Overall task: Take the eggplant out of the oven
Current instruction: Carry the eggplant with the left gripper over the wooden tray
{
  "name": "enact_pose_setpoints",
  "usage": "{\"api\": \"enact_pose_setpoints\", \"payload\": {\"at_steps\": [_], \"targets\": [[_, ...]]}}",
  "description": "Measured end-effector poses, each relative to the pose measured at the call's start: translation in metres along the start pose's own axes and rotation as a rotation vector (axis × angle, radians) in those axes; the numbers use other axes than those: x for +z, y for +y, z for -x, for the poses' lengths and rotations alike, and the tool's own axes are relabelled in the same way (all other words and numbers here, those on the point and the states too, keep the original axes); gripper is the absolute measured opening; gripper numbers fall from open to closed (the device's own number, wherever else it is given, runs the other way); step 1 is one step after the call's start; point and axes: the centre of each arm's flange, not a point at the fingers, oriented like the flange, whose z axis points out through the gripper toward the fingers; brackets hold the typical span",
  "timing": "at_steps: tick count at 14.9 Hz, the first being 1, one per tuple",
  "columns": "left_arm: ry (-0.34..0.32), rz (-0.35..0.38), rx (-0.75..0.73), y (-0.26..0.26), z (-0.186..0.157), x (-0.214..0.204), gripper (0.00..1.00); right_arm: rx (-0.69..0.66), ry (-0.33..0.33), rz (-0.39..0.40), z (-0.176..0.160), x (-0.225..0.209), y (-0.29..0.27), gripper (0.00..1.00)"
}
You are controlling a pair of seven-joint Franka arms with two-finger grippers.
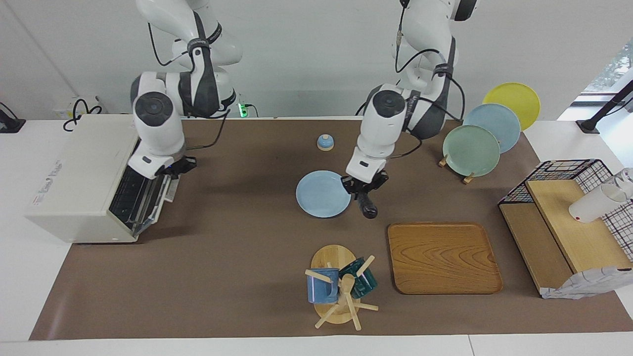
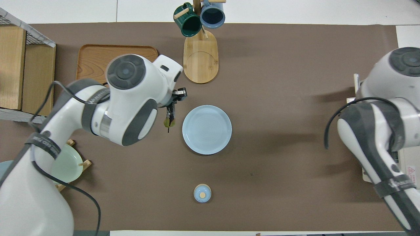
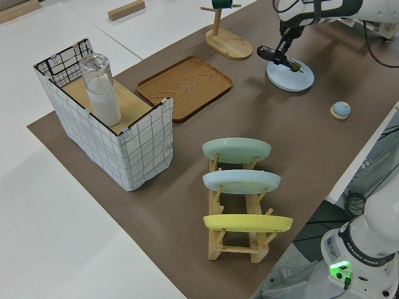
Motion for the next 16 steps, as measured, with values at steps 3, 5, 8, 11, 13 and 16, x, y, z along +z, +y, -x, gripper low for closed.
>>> {"api": "enact_pose_setpoints", "payload": {"at_steps": [3, 5, 8, 11, 13, 16], "targets": [[0.008, -0.002, 0.021, -0.061, -0.046, -0.006, 0.28, -0.006, 0.02, -0.022, 0.035, -0.022, 0.062, 0.01], [-0.002, -0.008, 0.06, -0.101, -0.069, 0.003, 0.28, 0.009, 0.056, -0.054, 0.055, -0.073, 0.065, 0.01], [-0.016, -0.01, 0.088, -0.153, -0.099, 0.03, 0.28, 0.001, 0.125, -0.097, 0.074, -0.16, 0.041, 0.01], [-0.017, -0.012, 0.071, -0.18, -0.136, 0.066, 0.28, 0.053, 0.128, -0.158, 0.07, -0.169, 0.033, 0.01], [0.012, -0.006, 0.06, -0.185, -0.154, 0.091, 0.28, 0.075, 0.103, -0.174, 0.061, -0.159, 0.031, 0.07], [0.016, -0.006, 0.062, -0.187, -0.158, 0.113, 0.28, 0.076, 0.096, -0.204, 0.056, -0.154, 0.028, 0.33]]}}
